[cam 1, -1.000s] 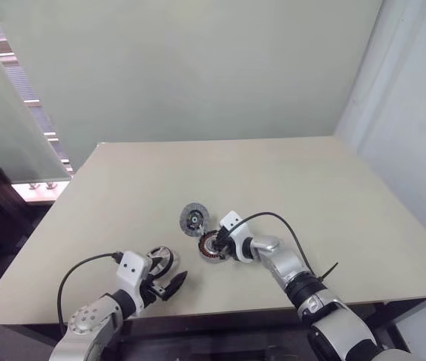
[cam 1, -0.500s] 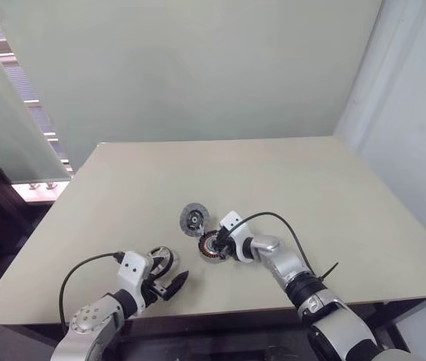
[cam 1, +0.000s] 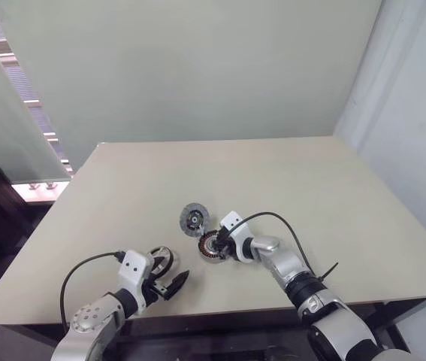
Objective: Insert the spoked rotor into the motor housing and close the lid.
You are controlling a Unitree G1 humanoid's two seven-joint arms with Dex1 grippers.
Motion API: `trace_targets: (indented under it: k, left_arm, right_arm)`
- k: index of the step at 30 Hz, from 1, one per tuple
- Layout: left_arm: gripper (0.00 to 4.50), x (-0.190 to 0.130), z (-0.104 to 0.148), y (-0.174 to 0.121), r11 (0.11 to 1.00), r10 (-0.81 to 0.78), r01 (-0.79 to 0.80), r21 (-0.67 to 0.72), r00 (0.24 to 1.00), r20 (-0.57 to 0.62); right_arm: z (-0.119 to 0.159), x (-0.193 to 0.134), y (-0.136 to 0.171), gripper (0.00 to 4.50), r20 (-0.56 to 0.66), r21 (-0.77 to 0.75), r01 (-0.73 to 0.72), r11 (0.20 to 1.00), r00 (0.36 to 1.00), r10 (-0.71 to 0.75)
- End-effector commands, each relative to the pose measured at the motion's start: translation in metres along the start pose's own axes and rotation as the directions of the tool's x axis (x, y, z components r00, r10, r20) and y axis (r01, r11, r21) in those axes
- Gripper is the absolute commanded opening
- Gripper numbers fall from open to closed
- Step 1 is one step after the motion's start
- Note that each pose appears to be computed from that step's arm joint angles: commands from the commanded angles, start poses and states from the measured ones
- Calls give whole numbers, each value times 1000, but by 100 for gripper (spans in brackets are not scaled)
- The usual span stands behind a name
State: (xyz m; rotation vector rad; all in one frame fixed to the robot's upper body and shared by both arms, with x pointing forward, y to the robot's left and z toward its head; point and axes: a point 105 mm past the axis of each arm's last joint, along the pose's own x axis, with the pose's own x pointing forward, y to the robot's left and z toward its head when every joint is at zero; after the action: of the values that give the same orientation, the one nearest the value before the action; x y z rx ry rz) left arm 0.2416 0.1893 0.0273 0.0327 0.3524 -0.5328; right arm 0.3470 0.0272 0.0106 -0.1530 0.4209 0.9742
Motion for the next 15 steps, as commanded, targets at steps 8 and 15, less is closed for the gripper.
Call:
trace_targets:
  k: [8, 15]
  left_arm:
    - [450, 0, 18, -4, 999, -10, 7, 41, 998, 55]
    - [450, 0, 16, -4, 999, -13, 11, 37, 999, 50]
  right_arm:
    - [36, -5, 6, 392, 117, 25, -37, 999, 993, 34]
    - [50, -13, 9, 353, 166, 45, -48, 998, 985, 40]
